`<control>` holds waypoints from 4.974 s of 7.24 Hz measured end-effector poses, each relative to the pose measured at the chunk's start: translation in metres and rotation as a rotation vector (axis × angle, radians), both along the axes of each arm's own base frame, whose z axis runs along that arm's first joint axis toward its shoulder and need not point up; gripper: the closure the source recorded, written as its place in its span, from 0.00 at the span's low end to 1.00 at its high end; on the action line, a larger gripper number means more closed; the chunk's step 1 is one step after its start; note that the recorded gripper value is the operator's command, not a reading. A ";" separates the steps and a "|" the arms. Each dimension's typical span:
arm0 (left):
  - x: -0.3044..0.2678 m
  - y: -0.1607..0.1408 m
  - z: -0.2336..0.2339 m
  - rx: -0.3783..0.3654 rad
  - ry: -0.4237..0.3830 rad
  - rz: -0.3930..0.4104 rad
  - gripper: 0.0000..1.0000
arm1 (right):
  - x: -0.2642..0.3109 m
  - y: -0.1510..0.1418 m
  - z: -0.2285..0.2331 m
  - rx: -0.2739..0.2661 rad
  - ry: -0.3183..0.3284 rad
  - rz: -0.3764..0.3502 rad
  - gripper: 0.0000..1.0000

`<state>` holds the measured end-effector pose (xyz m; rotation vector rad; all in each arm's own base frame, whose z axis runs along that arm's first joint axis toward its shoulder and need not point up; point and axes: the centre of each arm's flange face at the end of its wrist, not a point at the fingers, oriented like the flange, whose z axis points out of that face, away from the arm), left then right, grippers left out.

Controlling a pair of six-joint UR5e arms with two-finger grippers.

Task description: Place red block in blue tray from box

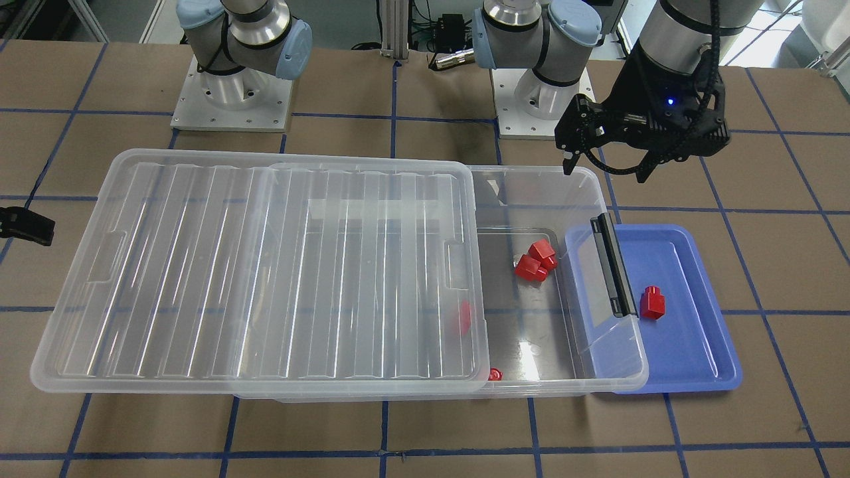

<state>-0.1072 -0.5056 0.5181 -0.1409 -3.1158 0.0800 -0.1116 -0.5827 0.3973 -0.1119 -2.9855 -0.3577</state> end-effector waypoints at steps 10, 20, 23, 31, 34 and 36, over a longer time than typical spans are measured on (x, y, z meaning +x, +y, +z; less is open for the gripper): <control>0.001 0.000 0.000 -0.015 -0.002 0.003 0.00 | 0.009 0.013 -0.041 -0.003 -0.038 -0.035 0.00; 0.001 -0.001 0.001 -0.018 -0.001 0.002 0.00 | 0.164 0.002 -0.049 -0.049 -0.033 -0.170 0.00; 0.001 0.000 0.002 -0.022 -0.004 0.003 0.00 | 0.183 0.002 -0.050 -0.051 -0.058 -0.193 0.00; 0.001 0.000 0.003 -0.024 -0.005 0.003 0.00 | 0.180 -0.007 0.040 -0.226 -0.057 -0.168 0.00; 0.001 -0.001 0.003 -0.035 -0.005 0.002 0.00 | 0.201 0.029 0.095 -0.292 -0.070 -0.136 0.00; 0.001 -0.001 0.003 -0.036 -0.005 0.002 0.00 | 0.221 0.052 0.097 -0.241 -0.076 -0.102 0.00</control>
